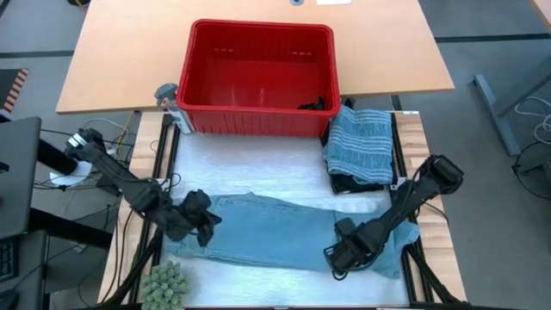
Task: Fold Laundry from Bin
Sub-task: Fold the light blue pants
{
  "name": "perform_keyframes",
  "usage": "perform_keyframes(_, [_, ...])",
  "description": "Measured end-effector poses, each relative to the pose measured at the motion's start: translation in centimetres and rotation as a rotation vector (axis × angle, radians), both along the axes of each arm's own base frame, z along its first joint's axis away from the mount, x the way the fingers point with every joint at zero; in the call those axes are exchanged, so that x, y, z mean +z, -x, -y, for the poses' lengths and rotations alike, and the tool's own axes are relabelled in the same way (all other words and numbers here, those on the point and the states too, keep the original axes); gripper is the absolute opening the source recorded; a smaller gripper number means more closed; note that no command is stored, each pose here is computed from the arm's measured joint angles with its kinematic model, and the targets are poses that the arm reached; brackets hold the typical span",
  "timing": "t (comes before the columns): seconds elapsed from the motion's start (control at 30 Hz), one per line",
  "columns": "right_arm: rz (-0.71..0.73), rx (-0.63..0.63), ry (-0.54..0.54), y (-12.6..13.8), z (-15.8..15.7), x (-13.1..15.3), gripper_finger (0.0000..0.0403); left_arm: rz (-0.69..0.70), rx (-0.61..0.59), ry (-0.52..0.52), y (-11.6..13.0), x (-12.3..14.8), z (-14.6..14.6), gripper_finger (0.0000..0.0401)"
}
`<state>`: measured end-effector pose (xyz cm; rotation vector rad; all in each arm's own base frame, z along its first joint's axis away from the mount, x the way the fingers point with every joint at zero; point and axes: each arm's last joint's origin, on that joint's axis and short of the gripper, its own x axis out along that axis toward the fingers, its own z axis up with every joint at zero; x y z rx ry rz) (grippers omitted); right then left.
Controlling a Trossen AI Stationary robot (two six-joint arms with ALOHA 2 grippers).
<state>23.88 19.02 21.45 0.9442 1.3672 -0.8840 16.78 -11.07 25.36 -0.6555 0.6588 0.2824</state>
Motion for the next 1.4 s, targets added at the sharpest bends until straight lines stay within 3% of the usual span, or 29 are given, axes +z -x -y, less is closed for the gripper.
perform_keyframes(0.13, [-0.153, -0.124, 0.025, 2.0, -0.5, 0.1, 0.0219, -0.075, -0.061, -0.073, -1.4, -1.4, 0.2, 0.0000])
perform_keyframes(0.23, [-0.206, -0.157, 0.047, 3.1, -1.0, 0.1, 0.0219, -0.066, -0.082, -0.043, -2.2, -1.5, 0.1, 0.0000])
perform_keyframes(0.47, [-0.274, -0.168, 0.118, 5.2, -0.2, 2.5, 0.0219, 0.034, -0.107, 0.041, -3.7, -0.5, -0.7, 0.0000])
perform_keyframes(0.73, [-0.331, -0.121, 0.186, 7.1, 0.4, 3.8, 0.0219, -0.050, -0.143, 0.031, -5.3, -2.0, -1.5, 0.0000])
perform_keyframes(0.87, [-0.346, -0.153, 0.216, 7.6, 0.5, 2.6, 0.0219, -0.083, -0.145, 0.022, -5.8, -2.8, -1.4, 0.0000])
perform_keyframes(1.2, [-0.399, -0.183, 0.159, 8.9, 1.2, -1.4, 0.0219, -0.040, -0.178, 0.052, -6.8, -3.1, -0.9, 0.0000])
perform_keyframes(1.4, [-0.344, -0.201, 0.062, 9.7, 1.7, -2.3, 0.0214, -0.019, -0.175, 0.064, -6.9, -3.0, -0.8, 0.0000])
